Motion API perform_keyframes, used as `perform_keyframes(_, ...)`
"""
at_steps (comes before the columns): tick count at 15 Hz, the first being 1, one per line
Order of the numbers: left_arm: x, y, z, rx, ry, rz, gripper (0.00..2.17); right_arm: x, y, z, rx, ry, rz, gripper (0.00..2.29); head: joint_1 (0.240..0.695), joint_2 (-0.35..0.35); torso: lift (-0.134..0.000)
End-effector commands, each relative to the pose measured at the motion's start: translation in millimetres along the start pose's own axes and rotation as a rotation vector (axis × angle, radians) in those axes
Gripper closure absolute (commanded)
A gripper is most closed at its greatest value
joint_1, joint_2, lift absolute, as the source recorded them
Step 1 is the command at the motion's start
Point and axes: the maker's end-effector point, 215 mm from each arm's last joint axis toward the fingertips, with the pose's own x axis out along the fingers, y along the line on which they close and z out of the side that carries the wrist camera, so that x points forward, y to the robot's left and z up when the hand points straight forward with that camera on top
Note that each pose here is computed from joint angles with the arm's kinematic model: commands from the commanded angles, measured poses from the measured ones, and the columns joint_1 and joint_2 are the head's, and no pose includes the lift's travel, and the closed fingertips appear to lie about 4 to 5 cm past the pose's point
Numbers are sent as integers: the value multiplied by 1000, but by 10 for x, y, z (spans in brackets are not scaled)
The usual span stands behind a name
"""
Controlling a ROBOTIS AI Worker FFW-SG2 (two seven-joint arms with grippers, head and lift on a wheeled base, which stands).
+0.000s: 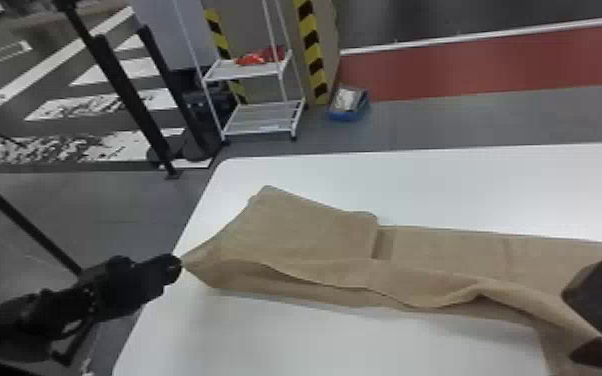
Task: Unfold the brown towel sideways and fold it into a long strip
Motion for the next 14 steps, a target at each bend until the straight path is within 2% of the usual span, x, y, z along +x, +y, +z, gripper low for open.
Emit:
perform_keyframes(1,12,-27,-7,-2,-2,-6,1791,167,80,26,-13,25,13,677,695,350,-125)
perform_keyframes(5,34,-55,52,2,-14,-11,1791,218,155,189,-3,0,34,677,695,350,-125)
perform_keyframes(12,57,-88,1,-2,-10,-15,1791,185,2,-40,18,48,-18,684,695,350,-125)
perform_keyframes(14,59,-85,5,0,-12,-15,1791,153,-103,-103,22,61,-47,896,695,350,-125)
